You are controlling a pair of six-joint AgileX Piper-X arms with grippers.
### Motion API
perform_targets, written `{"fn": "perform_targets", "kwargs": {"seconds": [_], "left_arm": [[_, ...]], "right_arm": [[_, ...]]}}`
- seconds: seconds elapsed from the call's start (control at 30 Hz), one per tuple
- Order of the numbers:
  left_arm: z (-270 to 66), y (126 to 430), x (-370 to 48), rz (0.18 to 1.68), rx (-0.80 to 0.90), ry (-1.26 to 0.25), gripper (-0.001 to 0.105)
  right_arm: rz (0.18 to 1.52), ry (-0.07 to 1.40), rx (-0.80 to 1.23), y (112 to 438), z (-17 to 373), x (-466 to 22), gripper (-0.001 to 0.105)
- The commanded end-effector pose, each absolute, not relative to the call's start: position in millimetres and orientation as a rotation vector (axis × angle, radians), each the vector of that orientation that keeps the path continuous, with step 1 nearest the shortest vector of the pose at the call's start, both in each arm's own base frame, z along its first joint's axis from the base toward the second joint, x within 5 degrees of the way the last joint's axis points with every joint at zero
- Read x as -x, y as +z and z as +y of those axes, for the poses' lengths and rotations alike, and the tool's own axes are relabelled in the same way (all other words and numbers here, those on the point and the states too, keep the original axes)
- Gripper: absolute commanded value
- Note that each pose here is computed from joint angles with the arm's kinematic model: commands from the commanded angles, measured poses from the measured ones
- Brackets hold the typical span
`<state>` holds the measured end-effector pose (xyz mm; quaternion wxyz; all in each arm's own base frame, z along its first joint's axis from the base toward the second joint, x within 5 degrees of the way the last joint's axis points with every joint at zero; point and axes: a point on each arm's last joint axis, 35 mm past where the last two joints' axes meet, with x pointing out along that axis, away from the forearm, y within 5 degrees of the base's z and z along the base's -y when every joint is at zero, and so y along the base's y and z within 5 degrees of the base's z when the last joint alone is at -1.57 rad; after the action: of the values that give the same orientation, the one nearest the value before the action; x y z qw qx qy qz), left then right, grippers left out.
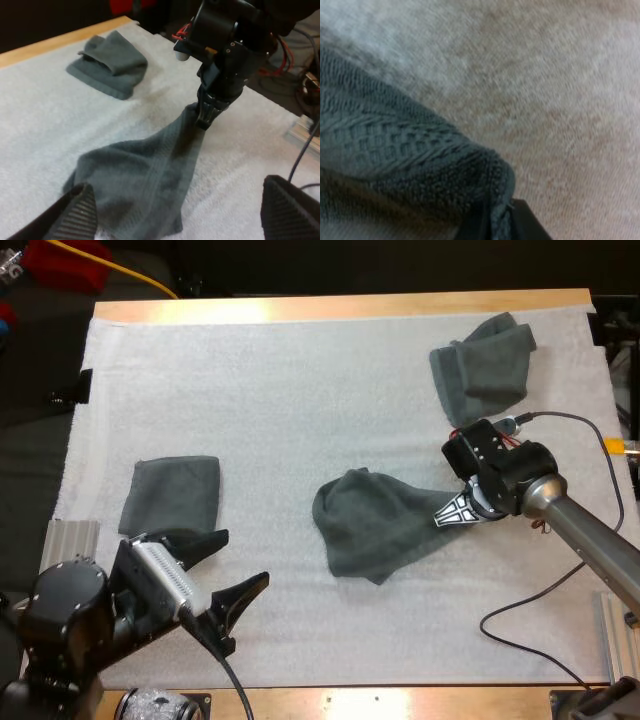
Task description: Pick towel from pile, fold and stack
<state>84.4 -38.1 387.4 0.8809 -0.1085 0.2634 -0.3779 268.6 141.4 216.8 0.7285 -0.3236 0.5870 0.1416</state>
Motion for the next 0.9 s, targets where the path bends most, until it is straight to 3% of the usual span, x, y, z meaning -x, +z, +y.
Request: {"fn": "perform_targets", "kwargs": {"seconds": [0.0,0.4,0.87], "left_arm": [[-40,388,-89,0.563,0.236,-0.799,0.066],[-62,366,-131,0.771,0.258,-0.885,0.066],[-98,308,-190,1.109,0.260,-0.874,0.066]], "right_arm": [[1.316,0.303,0.720,216,139,-266,0.002],[1.401,0.272,0.740,202,131,-253,0.002],[1.349,0.277,0.678,217,129,-249,0.002]]}}
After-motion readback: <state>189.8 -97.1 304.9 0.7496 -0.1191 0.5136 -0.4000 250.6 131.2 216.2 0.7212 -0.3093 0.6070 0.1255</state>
